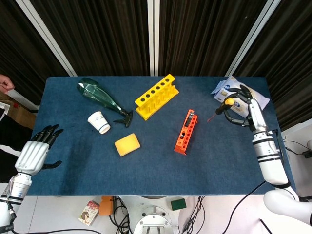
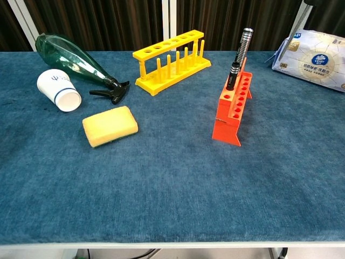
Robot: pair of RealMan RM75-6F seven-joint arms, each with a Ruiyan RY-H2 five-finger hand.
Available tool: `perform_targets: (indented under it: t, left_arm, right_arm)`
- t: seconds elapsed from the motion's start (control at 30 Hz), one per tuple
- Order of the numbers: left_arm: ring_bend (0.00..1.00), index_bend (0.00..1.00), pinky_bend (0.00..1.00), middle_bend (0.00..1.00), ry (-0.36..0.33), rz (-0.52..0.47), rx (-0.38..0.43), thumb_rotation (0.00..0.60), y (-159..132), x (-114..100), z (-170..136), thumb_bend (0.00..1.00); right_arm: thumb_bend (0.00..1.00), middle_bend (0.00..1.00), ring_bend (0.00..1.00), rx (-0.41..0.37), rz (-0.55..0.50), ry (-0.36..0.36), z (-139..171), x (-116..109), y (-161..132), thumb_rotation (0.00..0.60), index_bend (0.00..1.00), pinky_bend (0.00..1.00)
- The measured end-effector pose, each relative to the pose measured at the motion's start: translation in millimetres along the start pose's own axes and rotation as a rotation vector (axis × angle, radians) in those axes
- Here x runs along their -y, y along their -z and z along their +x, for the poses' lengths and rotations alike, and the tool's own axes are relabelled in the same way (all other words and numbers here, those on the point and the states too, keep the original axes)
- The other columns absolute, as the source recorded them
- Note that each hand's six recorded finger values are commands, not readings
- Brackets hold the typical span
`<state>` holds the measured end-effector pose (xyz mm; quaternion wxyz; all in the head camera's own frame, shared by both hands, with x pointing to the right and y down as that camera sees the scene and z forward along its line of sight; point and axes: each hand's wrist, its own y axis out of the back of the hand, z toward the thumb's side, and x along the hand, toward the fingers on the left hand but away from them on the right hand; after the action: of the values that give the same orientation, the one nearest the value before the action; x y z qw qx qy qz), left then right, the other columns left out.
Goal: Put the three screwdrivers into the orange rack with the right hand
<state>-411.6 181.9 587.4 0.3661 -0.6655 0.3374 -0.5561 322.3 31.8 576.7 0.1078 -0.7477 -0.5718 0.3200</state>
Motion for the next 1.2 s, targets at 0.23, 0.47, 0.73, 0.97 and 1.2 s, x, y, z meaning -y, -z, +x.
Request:
perform_targets:
  t: [0.23, 0.47, 0.73, 0.97, 1.2]
  left_arm:
    - [0.03, 0.12, 0.20, 0.03, 0.000, -0.005, -0.004, 0.600, 3, 0, 0, 0.04]
    - [0.03, 0.12, 0.20, 0.03, -0.005, -0.011, -0.009, 0.600, 7, -1, 0, 0.03]
    - [0.03, 0.12, 0.20, 0.03, -0.004, -0.018, -0.020, 0.600, 12, 0, -1, 0.03]
    - [0.03, 0.12, 0.20, 0.03, -0.004, -0.019, -0.019, 0.600, 13, 0, 0, 0.04]
    - [0.03, 0.12, 0.20, 0.03, -0.003, -0.020, -0.020, 0.600, 14, 0, 0, 0.03]
  right_arm:
    - [0.50, 0.20, 0.00, -0.006, 0.034, -0.014, -16, 14, -10, 0.600, 0.73, 0.00]
    - [0.50, 0.20, 0.00, -0.001, 0.045, -0.033, -29, 32, -12, 0.600, 0.73, 0.00]
    - [0.50, 0.20, 0.00, -0.006, 0.053, -0.045, -39, 42, -18, 0.600, 0.73, 0.00]
    - [0.50, 0.20, 0.00, -0.008, 0.052, -0.065, -41, 53, -20, 0.600, 0.73, 0.00]
    - [0.50, 0.20, 0.00, -0.019, 0.049, -0.066, -43, 56, -24, 0.600, 0.73, 0.00]
